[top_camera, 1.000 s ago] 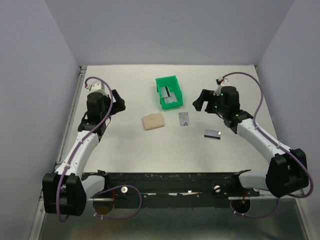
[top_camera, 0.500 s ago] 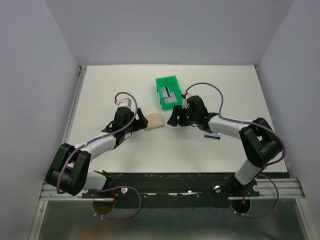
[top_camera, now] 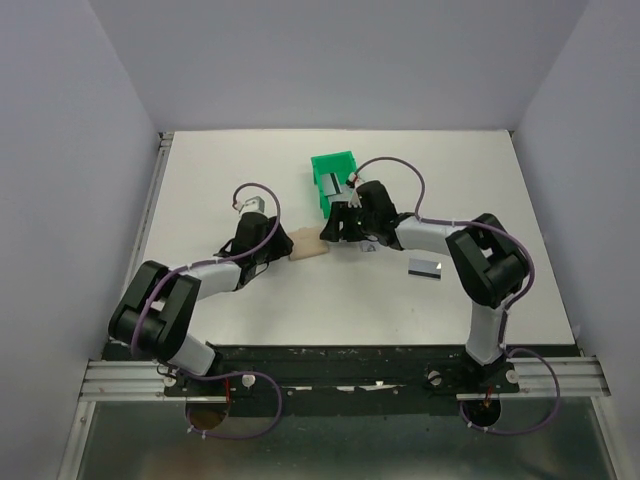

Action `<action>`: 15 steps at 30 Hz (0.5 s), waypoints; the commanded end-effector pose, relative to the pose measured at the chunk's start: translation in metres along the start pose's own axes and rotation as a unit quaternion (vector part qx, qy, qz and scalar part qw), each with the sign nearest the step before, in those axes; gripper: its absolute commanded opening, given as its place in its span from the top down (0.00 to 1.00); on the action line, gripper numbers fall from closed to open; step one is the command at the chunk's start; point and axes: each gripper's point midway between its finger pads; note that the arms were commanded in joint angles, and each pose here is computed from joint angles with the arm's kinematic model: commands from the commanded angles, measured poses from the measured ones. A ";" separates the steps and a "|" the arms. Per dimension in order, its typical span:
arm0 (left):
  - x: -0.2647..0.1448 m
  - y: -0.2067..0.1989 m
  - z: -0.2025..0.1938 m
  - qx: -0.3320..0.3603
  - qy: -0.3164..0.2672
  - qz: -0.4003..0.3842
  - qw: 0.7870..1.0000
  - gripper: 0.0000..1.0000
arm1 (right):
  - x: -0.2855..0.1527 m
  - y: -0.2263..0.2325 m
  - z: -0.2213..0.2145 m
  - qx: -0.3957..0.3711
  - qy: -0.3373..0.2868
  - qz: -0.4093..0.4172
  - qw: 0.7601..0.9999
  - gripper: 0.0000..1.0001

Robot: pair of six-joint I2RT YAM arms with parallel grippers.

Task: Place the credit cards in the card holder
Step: Pick up the card holder from the center of the board.

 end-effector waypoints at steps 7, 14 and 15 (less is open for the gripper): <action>0.011 -0.016 -0.001 -0.008 0.004 -0.031 0.999 0.46 | 0.024 0.003 -0.017 0.016 0.040 0.022 0.999 0.33; 0.018 -0.011 -0.011 -0.011 0.018 -0.023 1.000 0.47 | 0.027 0.015 -0.029 0.017 0.058 0.051 0.997 0.38; 0.018 -0.011 -0.011 -0.011 0.020 -0.022 1.000 0.48 | 0.026 0.017 -0.032 0.017 0.060 0.057 0.996 0.40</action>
Point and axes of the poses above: each gripper's point midway between its finger pads, its own x axis out along the fingers, its own y axis along the line the jaws close on, z = x × y, and after that the axes turned 7 degrees about x, right-handed
